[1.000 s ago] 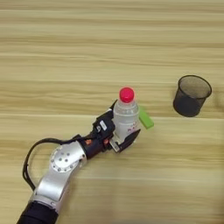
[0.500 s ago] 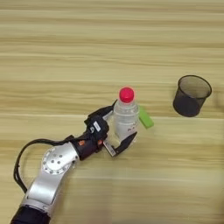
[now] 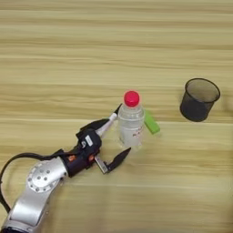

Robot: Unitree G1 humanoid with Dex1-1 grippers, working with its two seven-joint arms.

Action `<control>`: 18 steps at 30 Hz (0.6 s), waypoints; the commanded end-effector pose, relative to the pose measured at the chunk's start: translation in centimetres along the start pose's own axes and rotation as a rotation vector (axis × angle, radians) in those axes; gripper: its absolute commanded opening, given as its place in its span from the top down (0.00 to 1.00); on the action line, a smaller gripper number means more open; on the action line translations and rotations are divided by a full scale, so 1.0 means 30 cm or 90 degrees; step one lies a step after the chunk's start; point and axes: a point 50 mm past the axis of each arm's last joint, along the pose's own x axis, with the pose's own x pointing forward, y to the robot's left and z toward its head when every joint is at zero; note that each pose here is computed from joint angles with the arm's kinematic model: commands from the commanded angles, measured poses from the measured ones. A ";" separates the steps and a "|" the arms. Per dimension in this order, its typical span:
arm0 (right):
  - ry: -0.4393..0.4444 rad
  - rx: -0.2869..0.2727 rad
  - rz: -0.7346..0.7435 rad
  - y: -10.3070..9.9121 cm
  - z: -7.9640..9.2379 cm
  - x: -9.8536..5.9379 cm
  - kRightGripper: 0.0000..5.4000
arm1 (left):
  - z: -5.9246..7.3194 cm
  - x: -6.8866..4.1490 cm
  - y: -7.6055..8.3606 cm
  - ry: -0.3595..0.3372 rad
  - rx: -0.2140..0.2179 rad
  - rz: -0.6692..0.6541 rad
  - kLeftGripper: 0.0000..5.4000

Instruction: Move the objects on the table

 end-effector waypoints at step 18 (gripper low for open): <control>-0.010 0.004 -0.002 0.013 0.004 0.017 0.00 | -0.022 0.021 0.209 0.018 0.041 0.210 0.01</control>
